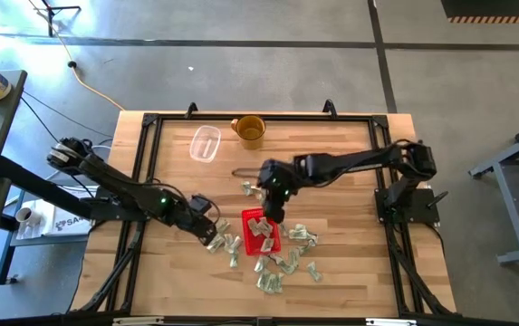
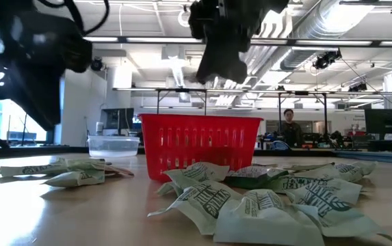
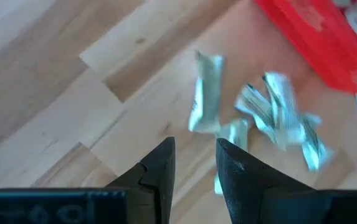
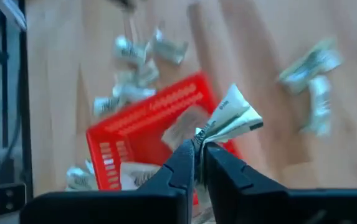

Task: Pick and place Stevia / Truvia into bins
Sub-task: Put the white stevia packet into the red basket

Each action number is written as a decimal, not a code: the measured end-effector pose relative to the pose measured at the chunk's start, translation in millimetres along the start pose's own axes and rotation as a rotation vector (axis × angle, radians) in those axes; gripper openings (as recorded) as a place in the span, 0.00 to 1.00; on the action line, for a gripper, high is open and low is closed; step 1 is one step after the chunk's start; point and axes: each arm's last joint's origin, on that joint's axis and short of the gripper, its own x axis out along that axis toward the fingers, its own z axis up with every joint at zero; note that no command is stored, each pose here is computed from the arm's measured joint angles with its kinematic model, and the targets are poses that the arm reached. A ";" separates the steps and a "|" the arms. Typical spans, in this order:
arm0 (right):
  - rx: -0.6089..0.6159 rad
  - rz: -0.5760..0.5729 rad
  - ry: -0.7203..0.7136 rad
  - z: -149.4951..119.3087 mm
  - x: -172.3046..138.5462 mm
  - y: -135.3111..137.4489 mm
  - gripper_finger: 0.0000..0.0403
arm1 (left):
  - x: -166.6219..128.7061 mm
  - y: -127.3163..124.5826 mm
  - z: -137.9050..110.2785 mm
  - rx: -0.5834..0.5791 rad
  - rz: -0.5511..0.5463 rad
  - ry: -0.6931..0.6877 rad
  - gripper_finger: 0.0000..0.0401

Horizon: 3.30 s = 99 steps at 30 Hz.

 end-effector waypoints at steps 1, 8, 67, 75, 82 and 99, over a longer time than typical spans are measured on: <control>0.009 0.006 0.017 -2.2 5.4 2.2 0.09 | 3.0 -0.2 2.4 -0.016 0.001 0.002 0.38; 0.050 0.090 0.071 -11.6 28.4 21.6 0.29 | 16.8 -8.1 11.4 -0.063 -0.027 0.046 0.53; 0.355 -0.491 -0.222 -189.1 -136.6 -10.0 0.65 | 14.9 -93.8 113.1 0.182 -0.136 -0.041 0.07; 0.341 -0.510 -0.206 -185.8 -131.2 -11.2 0.65 | 54.3 -106.7 110.7 0.225 -0.299 0.109 0.16; 0.291 -0.429 -0.148 -182.0 -122.7 -5.2 0.66 | 40.7 -94.8 95.4 0.182 -0.135 0.188 0.44; 0.132 -0.421 0.040 -169.4 -47.9 4.8 0.66 | 21.2 -90.0 2.0 0.099 0.195 0.274 0.59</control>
